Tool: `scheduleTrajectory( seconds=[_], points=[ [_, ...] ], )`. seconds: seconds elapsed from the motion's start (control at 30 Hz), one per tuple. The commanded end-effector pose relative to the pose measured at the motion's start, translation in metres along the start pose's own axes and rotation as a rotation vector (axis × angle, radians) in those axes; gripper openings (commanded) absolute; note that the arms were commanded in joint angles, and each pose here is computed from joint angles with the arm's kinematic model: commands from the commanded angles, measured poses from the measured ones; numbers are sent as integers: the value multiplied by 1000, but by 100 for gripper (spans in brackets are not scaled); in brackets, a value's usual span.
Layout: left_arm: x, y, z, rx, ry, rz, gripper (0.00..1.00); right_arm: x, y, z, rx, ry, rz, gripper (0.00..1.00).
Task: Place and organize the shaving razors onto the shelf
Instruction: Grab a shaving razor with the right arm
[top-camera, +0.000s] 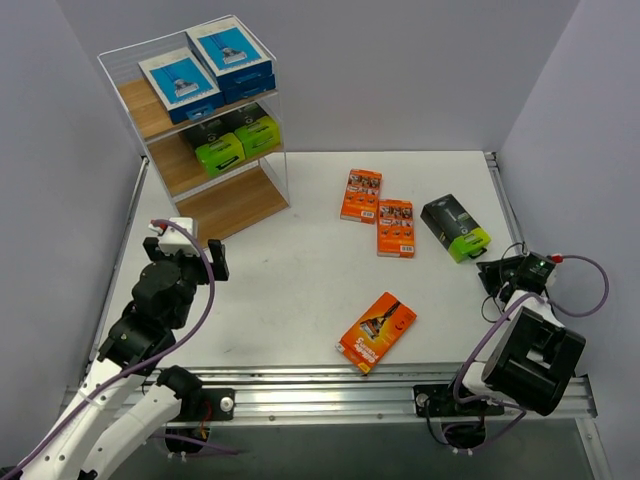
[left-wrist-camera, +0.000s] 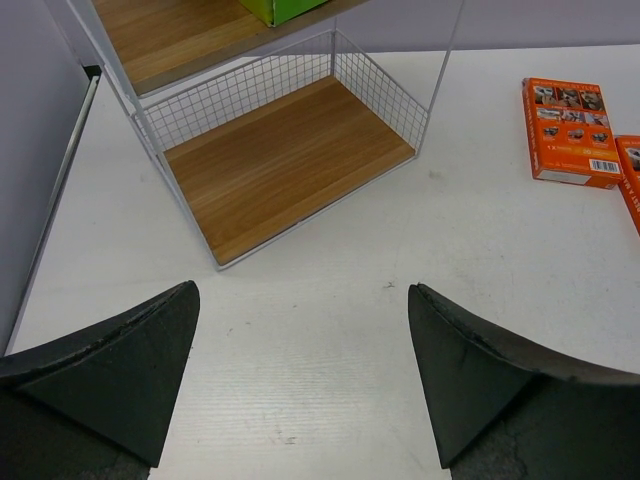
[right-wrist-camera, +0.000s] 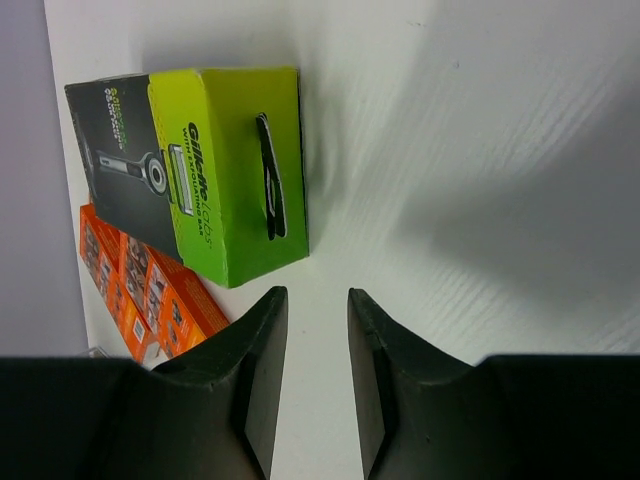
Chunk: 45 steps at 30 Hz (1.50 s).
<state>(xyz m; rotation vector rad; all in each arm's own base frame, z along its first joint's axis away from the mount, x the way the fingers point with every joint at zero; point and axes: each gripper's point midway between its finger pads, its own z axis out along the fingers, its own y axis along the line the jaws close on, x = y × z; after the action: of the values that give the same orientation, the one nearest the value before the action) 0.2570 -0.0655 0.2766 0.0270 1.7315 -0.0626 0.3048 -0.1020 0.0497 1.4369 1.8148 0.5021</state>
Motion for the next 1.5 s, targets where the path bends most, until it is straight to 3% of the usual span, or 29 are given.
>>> scheduleTrajectory(
  seconds=[0.0, 1.47],
  points=[
    [-18, 0, -4, 3, -48, -20, 94, -23, 25, 2, -82, -62, -66, 27],
    [-5, -7, 15, 11, 13, 47, 94, -45, 33, 53, -119, -77, -152, 29]
  ],
)
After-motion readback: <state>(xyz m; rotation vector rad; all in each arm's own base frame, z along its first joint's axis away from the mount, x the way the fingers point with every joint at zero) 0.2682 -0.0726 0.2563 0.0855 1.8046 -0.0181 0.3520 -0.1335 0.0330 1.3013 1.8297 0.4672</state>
